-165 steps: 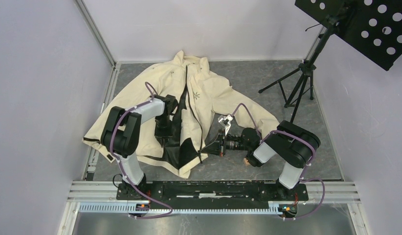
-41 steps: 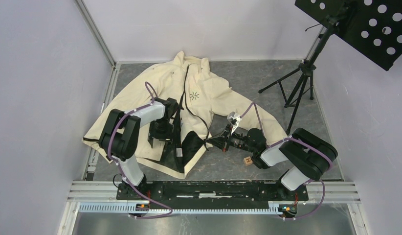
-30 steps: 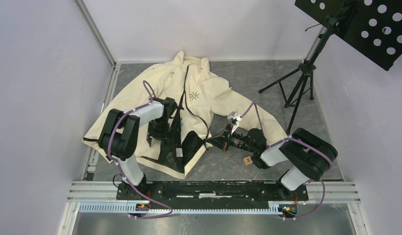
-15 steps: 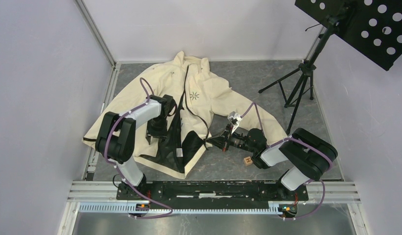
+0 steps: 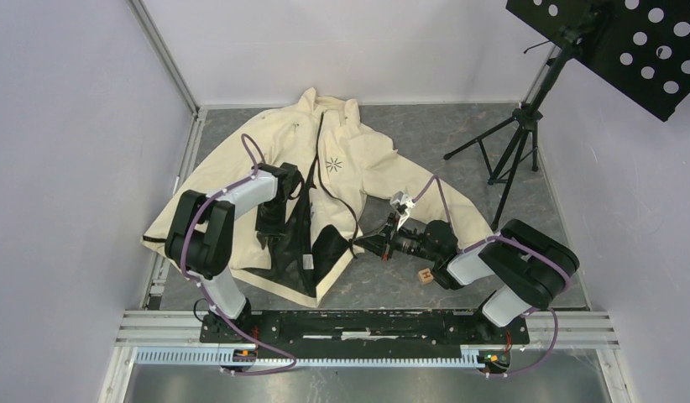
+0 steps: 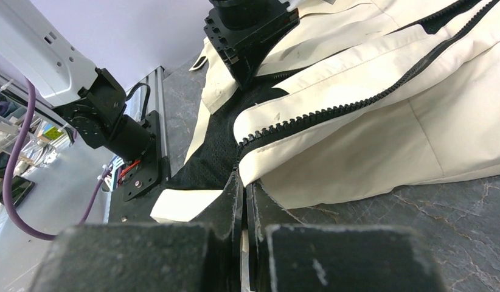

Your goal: Zip up the jacket

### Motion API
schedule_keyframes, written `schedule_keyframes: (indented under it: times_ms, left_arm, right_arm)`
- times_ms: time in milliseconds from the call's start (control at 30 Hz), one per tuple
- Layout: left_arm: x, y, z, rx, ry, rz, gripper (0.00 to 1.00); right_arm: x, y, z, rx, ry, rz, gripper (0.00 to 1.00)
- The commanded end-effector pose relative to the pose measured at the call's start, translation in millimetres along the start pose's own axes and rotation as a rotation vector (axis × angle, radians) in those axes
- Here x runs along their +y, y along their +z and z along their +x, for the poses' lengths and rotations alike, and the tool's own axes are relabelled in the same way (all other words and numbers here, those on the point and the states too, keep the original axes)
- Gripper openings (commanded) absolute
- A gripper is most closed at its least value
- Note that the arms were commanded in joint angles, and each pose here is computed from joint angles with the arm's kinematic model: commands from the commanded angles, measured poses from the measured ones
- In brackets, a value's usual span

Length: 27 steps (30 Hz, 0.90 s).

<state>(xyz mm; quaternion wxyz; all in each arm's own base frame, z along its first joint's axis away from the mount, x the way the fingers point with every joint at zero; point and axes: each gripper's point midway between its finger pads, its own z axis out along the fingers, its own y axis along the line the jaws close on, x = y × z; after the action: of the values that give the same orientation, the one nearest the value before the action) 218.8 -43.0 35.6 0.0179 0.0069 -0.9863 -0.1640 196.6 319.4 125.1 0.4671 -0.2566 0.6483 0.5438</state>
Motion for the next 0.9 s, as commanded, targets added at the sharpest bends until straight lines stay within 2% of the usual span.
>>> schedule_keyframes:
  times_ms: [0, 100, 233, 433, 533, 767, 867]
  left_arm:
    - [2.6, -11.4, -4.9, -0.039, 0.004, 0.027, 0.18]
    - [-1.3, -21.1, -7.7, -0.072, -0.015, 0.072, 0.09]
    - [-5.6, -33.7, -12.7, -0.136, -0.037, 0.131, 0.02]
    - [-15.9, -48.6, -20.2, -0.283, -0.071, 0.255, 0.02]
    - [-16.8, -63.4, -26.8, -0.401, -0.075, 0.316, 0.02]
    - [-28.2, -114.2, -31.5, -0.645, -0.074, 0.535, 0.02]
    - [-35.4, -138.7, -27.3, -0.721, -0.044, 0.644, 0.02]
  right_arm:
    - [6.6, 7.9, -12.6, -0.032, -0.041, -0.044, 0.00]
    - [13.7, 15.0, -12.4, -0.022, -0.040, -0.074, 0.00]
    - [20.3, 22.3, -5.4, 0.013, -0.022, -0.097, 0.00]
    - [16.7, 30.6, 4.8, 0.083, -0.021, -0.059, 0.00]
    - [19.1, 34.8, 8.6, 0.101, -0.009, -0.056, 0.00]
    - [25.9, 47.4, 12.9, 0.142, 0.067, -0.078, 0.00]
    - [42.6, 51.9, 4.8, 0.124, 0.106, -0.159, 0.00]
